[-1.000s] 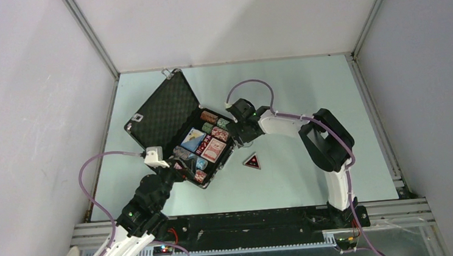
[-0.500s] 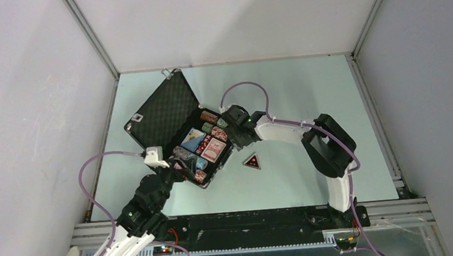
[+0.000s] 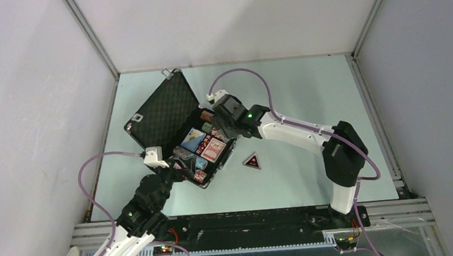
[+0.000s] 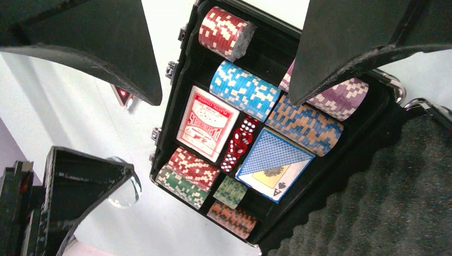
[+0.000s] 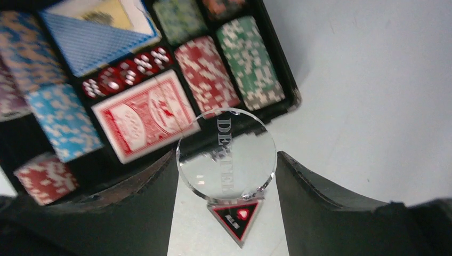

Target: Pack up texas hold em set

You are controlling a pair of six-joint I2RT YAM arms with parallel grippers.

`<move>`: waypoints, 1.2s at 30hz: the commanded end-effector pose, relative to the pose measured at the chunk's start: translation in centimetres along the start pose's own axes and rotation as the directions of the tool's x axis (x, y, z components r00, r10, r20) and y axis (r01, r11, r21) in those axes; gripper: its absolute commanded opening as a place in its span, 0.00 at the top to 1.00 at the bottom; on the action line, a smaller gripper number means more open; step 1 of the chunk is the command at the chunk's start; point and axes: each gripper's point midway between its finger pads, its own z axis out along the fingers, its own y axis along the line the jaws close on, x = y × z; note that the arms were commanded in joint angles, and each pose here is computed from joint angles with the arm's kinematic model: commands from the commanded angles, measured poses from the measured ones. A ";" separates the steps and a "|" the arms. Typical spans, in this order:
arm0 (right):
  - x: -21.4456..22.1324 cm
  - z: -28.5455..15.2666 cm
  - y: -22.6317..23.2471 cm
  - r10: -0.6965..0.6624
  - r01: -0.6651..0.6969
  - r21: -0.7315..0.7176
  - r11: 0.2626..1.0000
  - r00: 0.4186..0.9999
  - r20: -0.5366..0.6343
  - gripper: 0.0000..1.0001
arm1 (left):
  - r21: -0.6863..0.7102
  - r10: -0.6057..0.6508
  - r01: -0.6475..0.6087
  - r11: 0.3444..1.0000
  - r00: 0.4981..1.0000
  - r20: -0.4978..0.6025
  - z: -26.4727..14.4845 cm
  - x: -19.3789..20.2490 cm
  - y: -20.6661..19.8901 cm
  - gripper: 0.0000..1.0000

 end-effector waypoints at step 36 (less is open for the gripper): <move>-4.0 1.0 7.5 0.054 -0.032 -0.158 0.987 0.989 0.136 0.01 | -0.279 -0.117 0.173 0.945 0.972 0.205 -1.1 -3.0 5.3 0.06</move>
